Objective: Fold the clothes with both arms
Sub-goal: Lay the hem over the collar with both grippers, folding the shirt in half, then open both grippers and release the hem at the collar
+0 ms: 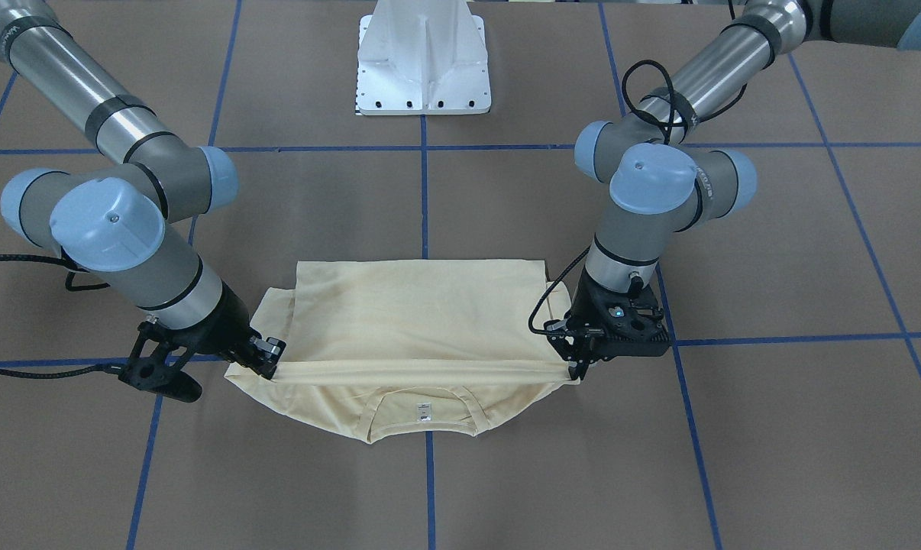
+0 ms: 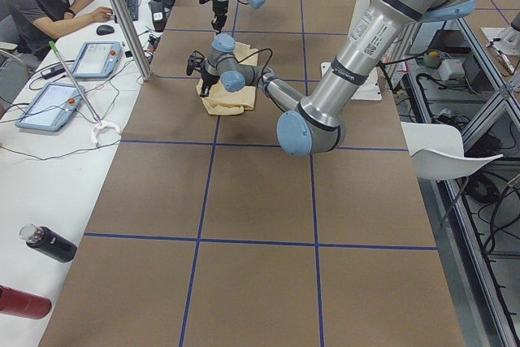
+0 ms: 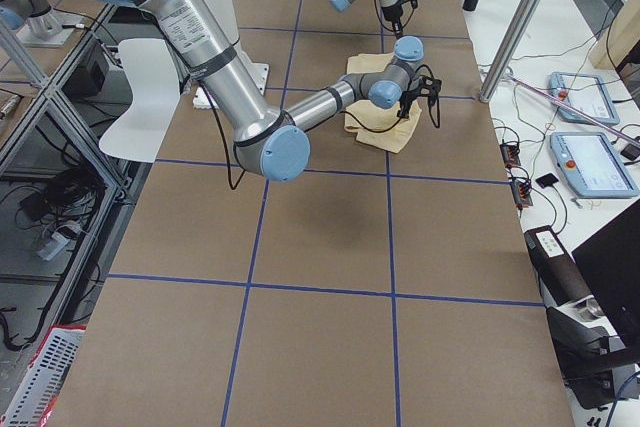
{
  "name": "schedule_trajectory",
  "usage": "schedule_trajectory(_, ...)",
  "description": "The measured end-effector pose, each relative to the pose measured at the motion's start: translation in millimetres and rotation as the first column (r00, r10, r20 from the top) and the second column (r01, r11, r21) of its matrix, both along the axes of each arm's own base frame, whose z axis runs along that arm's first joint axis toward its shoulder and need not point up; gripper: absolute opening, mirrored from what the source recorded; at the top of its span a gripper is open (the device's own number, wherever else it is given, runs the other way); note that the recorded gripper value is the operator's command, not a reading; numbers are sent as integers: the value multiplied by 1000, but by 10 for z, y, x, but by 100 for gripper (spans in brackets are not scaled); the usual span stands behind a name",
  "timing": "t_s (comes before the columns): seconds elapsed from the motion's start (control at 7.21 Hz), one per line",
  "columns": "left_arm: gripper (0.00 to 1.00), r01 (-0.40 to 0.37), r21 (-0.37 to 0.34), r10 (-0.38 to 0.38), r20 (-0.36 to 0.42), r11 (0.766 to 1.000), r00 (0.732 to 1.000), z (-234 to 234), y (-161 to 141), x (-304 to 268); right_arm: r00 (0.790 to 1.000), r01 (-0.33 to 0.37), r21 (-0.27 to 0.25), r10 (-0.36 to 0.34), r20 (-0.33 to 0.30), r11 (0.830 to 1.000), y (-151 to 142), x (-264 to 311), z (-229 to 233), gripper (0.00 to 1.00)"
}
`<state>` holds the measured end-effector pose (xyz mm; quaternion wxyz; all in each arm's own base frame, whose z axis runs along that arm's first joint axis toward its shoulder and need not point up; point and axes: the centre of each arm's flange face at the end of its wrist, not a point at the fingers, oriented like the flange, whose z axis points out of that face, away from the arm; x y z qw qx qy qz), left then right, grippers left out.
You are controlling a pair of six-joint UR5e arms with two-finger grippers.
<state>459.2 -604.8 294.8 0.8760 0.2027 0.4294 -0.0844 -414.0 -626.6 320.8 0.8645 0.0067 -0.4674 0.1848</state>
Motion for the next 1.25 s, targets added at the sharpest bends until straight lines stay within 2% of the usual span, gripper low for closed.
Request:
schedule_trajectory(0.97,0,-36,-5,36,11,999,999,80,189,270,1000,-1,16,1,-24,1000,60,-198,113,0)
schedule_trajectory(1.11,28,-37,-6,37,13,999,999,93,187,277,1000,-2,19,2,-25,1000,65,-212,109,0)
schedule_trajectory(1.25,95,-37,-5,37,12,999,999,83,186,280,1000,-1,24,2,-21,1000,70,-220,93,69)
